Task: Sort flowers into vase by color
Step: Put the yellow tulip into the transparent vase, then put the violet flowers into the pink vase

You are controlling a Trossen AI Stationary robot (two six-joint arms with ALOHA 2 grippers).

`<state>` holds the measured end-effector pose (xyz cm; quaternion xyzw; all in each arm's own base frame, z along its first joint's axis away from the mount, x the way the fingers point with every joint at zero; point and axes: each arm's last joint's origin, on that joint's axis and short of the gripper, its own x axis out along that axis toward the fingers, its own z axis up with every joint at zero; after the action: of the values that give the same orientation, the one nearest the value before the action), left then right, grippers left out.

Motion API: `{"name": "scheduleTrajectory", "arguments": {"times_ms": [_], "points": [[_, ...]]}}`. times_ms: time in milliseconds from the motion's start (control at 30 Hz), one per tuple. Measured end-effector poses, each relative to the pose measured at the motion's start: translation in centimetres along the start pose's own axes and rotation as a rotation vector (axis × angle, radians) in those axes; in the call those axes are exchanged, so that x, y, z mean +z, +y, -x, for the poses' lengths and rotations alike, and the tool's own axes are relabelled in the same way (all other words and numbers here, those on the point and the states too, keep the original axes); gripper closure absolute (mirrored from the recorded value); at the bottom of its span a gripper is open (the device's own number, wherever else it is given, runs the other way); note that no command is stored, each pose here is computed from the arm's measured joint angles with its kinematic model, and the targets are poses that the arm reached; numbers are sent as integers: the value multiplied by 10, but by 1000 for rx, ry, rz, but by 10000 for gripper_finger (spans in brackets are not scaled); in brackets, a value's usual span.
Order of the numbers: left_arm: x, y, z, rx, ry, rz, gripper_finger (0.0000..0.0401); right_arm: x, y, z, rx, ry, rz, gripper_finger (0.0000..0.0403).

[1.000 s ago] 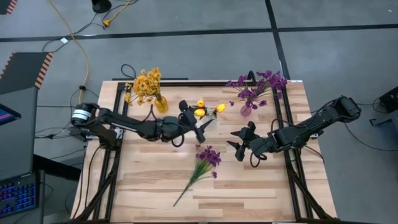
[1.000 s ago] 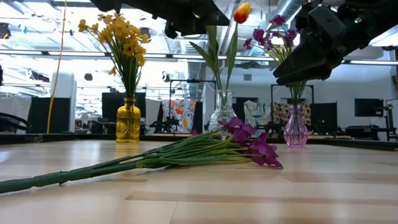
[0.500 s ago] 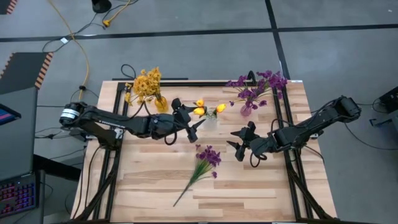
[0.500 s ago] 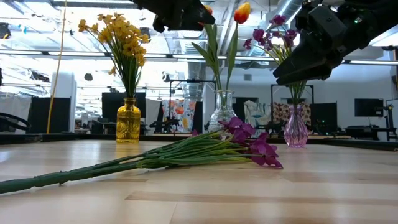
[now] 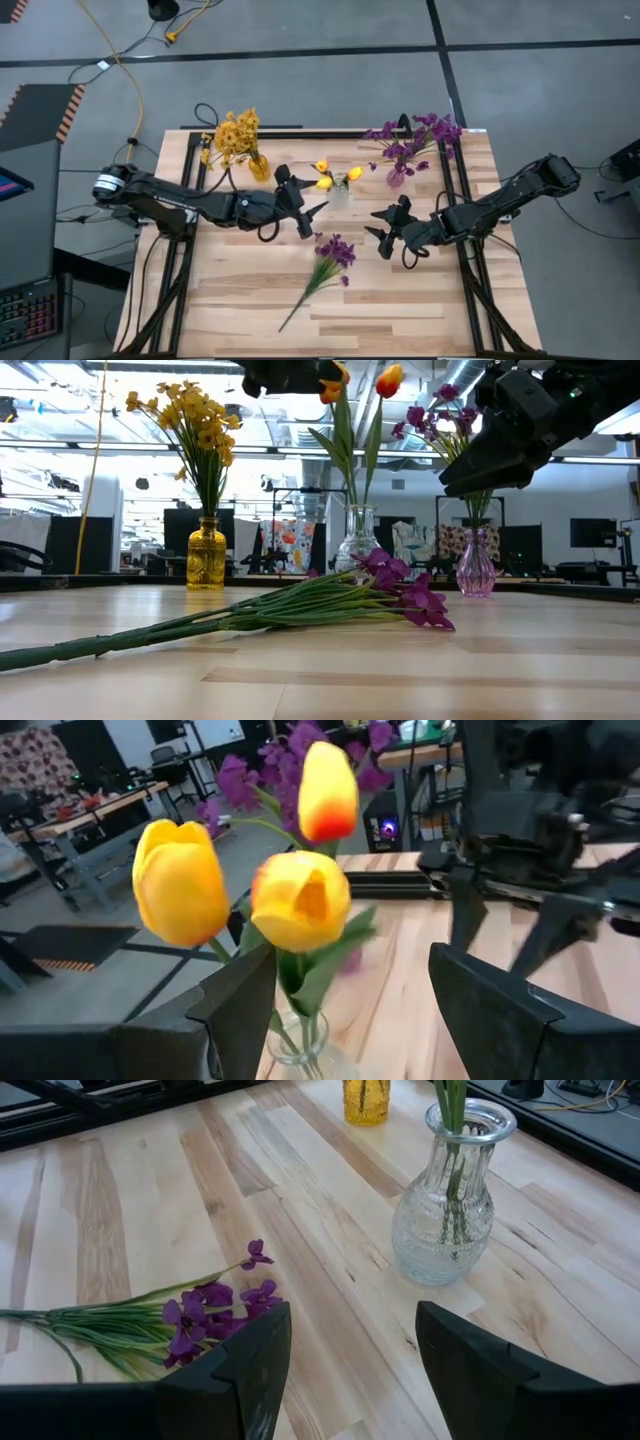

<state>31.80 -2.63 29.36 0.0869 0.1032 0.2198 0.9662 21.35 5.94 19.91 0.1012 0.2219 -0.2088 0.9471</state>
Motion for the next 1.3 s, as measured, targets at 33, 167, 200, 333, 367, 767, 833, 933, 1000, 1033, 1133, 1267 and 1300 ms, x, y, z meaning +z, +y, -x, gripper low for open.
{"name": "scheduleTrajectory", "arguments": {"times_ms": [33,167,200,333,367,767,833,933,1000,1033,1133,1267,1300], "points": [[0,-1,2,-6,3,-4,149,0,0,0,0,0,0,159],[-1,-5,10,-15,37,-29,149,0,0,0,0,0,0,159],[-1,-6,11,-16,39,-23,149,0,0,0,0,0,0,159],[1,-9,20,-38,55,-12,149,0,0,0,1,-2,-2,159],[0,-10,22,-47,63,-11,149,0,0,0,1,-2,-2,159],[-18,-31,39,-243,272,226,149,1,1,0,5,-8,-7,159],[-22,-34,43,-259,331,283,149,1,1,0,5,-9,-8,159],[-28,-38,49,-253,400,344,149,1,1,0,6,-10,-9,159],[-30,-41,53,-246,430,385,149,1,1,0,6,-10,-9,159],[-31,-42,54,-244,444,407,149,1,1,0,6,-10,-9,159],[-32,-46,58,-249,475,474,149,1,1,0,6,-10,-9,159],[-36,-52,61,-238,516,553,149,1,1,0,8,-8,-8,159],[-39,-55,61,-234,532,562,149,1,1,0,9,-8,-8,159]]}}
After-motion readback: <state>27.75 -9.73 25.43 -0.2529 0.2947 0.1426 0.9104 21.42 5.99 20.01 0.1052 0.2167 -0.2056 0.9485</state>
